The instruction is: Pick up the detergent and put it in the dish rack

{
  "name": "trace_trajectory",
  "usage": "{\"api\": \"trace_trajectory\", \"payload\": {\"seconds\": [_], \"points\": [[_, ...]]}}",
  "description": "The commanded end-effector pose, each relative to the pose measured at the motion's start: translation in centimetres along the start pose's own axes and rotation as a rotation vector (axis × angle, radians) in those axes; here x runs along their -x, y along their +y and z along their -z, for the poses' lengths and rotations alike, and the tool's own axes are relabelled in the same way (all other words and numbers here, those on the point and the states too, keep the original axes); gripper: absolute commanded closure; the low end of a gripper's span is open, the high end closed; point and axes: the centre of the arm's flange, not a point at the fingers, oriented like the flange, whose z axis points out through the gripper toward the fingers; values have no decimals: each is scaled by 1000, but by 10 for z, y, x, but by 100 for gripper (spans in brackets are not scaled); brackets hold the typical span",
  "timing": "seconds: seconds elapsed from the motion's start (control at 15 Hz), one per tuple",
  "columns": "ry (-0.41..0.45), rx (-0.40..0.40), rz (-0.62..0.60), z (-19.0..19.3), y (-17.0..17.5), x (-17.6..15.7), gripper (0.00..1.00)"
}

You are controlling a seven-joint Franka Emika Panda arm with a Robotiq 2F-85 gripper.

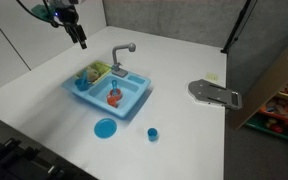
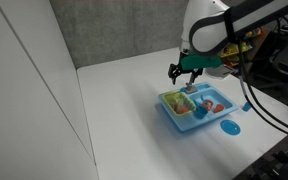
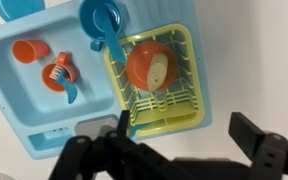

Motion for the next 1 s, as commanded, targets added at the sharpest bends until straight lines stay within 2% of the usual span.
{"api": "trace_trajectory", "payload": {"seconds": [0.0, 0.6, 0.93], "points": [[-8, 9, 61, 32, 28, 10, 0], [-32, -2, 137, 75, 103, 37, 0], [-58, 7, 118, 98, 153, 46, 0]]}}
